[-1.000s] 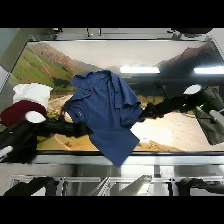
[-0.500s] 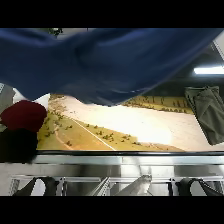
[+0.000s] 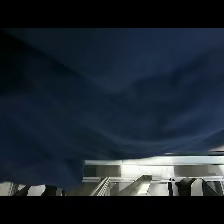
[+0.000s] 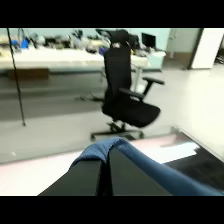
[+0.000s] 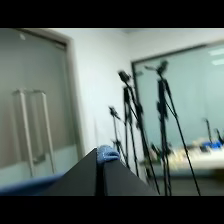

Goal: Fold the shirts.

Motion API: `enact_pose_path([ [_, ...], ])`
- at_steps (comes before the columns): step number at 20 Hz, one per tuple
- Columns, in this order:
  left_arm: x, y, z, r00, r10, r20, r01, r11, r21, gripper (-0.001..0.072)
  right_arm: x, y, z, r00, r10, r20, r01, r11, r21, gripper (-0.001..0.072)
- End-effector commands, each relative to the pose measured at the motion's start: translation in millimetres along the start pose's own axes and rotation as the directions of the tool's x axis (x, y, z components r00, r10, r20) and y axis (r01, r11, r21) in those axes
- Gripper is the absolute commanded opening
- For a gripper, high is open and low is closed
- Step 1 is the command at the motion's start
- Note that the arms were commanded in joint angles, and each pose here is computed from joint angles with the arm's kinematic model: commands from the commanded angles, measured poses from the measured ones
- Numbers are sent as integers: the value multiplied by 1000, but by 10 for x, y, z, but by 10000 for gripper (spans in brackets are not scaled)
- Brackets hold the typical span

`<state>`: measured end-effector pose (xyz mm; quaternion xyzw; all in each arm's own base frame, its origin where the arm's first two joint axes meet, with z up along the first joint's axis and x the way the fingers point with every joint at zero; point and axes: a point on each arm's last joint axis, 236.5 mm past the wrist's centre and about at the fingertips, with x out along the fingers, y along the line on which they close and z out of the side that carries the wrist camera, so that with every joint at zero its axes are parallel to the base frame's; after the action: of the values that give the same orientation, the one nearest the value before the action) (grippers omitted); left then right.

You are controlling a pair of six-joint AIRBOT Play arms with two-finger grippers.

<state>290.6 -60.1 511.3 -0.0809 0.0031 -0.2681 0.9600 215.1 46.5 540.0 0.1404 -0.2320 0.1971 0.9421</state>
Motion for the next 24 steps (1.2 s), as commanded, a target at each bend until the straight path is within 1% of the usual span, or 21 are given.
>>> enact_pose_path([
  [1, 663, 393, -793, 974, -170, -147, 159, 984, -83, 28, 40, -770, -719, 976, -51, -210, 85, 984, 157, 14],
  [2, 931, 545, -1126, 959, -200, -203, 172, 974, -146, 28, 60, -1060, -1100, 959, -46, -279, 118, 962, 247, 14],
  [3, 1178, 721, -1470, 943, -208, -262, 158, 967, -199, 27, 73, -1307, -1523, 936, -41, -350, 153, 942, 300, 14],
  [6, 1780, 1178, -2563, 882, -250, -399, 114, 935, -335, 28, 30, -1826, -3089, 827, -13, -563, 296, 860, 415, 15],
  [7, 1927, 1298, -2888, 864, -263, -428, 108, 930, -352, 27, -3, -1961, -3589, 787, -26, -617, 351, 840, 413, 15],
  [8, 2083, 1426, -3224, 849, -272, -453, 103, 926, -363, 28, -42, -2109, -4084, 739, -59, -671, 409, 831, 378, 15],
  [10, 2350, 1681, -3806, 831, -265, -489, 91, 932, -351, 29, -141, -2494, -5009, 631, -186, -753, 529, 813, 242, 15],
  [12, 2582, 1979, -4225, 835, -224, -502, 39, 935, -352, 29, -201, -2849, -5606, 562, -302, -770, 632, 757, 164, 14],
  [13, 2685, 2121, -4359, 842, -207, -498, 19, 934, -357, 28, -126, -2929, -5780, 570, -302, -764, 644, 742, 186, 14],
  [15, 2774, 2275, -4446, 844, -210, -494, 13, 928, -372, 41, 147, -2891, -5885, 648, -226, -727, 593, 748, 296, 16],
  [16, 2762, 2321, -4379, 845, -217, -488, 15, 923, -384, 251, 291, -2849, -5806, 691, -187, -698, 557, 753, 349, 46],
  [17, 2728, 2363, -4254, 849, -222, -479, 12, 915, -404, 344, 391, -2827, -5685, 722, -163, -672, 528, 757, 384, 251],
  [18, 2639, 2410, -4089, 848, -235, -474, 19, 909, -415, 344, 472, -2813, -5520, 753, -142, -642, 499, 760, 417, 480],
  [19, 2518, 2427, -3948, 841, -258, -476, 33, 901, -432, 344, 521, -2779, -5349, 780, -112, -615, 468, 757, 456, 516],
  [20, 2347, 2469, -3832, 833, -272, -481, 18, 883, -468, 344, 551, -2722, -5148, 804, -65, -591, 429, 753, 500, 503],
  [21, 2179, 2539, -3755, 833, -268, -485, -20, 861, -509, 344, 532, -2678, -4976, 813, -21, -582, 399, 749, 529, 397],
  [22, 2000, 2598, -3725, 830, -262, -492, -54, 841, -539, 344, 483, -2647, -4845, 810, 16, -586, 380, 747, 545, 241],
  [23, 1820, 2633, -3737, 823, -267, -502, -81, 819, -568, 344, 405, -2625, -4762, 799, 49, -600, 384, 727, 570, 170],
  [24, 1658, 2646, -3782, 813, -278, -512, -109, 791, -602, 344, 284, -2588, -4717, 773, 91, -627, 409, 684, 604, 50],
])
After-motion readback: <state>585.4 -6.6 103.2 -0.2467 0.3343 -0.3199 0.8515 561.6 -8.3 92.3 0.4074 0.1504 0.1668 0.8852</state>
